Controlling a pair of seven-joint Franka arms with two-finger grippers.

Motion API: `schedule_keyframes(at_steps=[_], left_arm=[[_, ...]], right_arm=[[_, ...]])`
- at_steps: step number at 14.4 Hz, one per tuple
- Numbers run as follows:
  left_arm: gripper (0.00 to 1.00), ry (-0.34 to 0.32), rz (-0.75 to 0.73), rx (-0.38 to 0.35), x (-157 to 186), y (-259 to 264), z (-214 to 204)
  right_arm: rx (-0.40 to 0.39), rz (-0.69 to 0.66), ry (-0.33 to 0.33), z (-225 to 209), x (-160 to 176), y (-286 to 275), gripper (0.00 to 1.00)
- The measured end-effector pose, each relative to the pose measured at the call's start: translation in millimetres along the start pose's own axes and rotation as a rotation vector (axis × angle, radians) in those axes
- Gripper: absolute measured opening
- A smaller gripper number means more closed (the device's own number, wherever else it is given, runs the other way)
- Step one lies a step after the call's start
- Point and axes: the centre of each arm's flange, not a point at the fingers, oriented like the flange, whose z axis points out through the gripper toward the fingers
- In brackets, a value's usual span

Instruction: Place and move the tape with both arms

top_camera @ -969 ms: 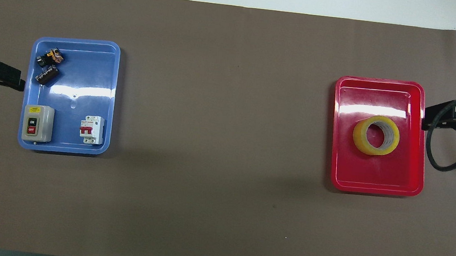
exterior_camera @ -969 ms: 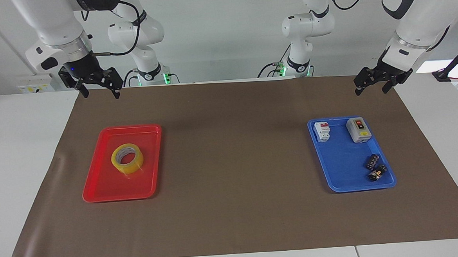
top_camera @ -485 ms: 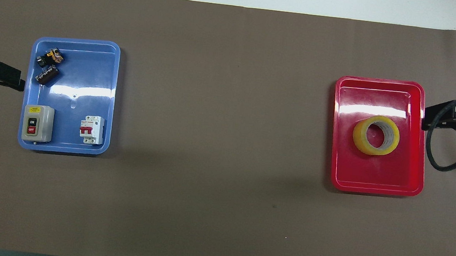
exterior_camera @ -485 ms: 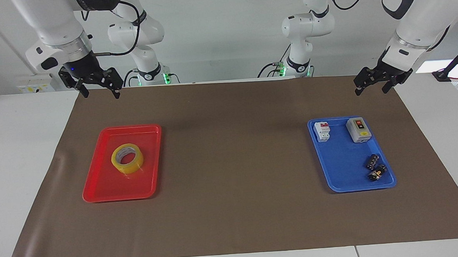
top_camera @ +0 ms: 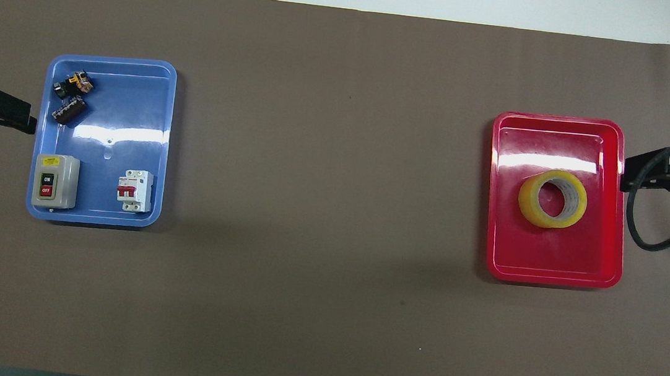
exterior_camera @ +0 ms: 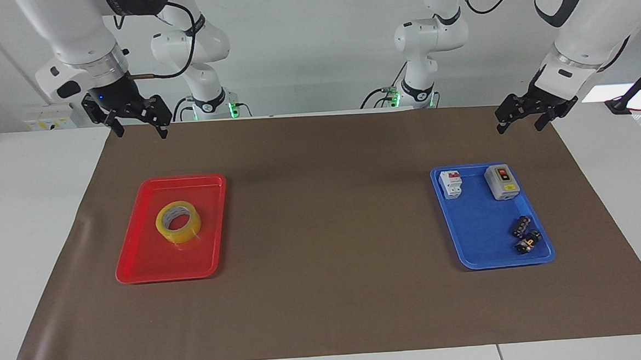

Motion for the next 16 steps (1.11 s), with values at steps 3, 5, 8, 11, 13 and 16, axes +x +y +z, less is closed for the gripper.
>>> schedule_keyframes(at_steps=[3, 5, 8, 11, 13, 16], left_arm=[[1.00, 0.000, 0.000, 0.000, 0.0, 0.0, 0.0], [1.00, 0.000, 0.000, 0.000, 0.0, 0.0, 0.0], [1.00, 0.000, 0.000, 0.000, 0.0, 0.0, 0.0], [1.00, 0.000, 0.000, 0.000, 0.0, 0.0, 0.0], [1.00, 0.000, 0.000, 0.000, 0.0, 0.0, 0.0], [1.00, 0.000, 0.000, 0.000, 0.0, 0.0, 0.0]], right_arm=[[0.001, 0.002, 0.006, 5.0, 2.6, 0.9, 1.00], [0.002, 0.002, 0.012, 5.7, 3.4, 0.4, 1.00], [0.002, 0.002, 0.012, 5.9, 3.5, 0.4, 1.00], [0.002, 0.002, 0.012, 5.8, 3.5, 0.4, 1.00], [0.003, 0.002, 0.013, 4.6, 3.2, 0.5, 1.00], [0.002, 0.002, 0.010, 2.0, 2.1, 0.9, 1.00]])
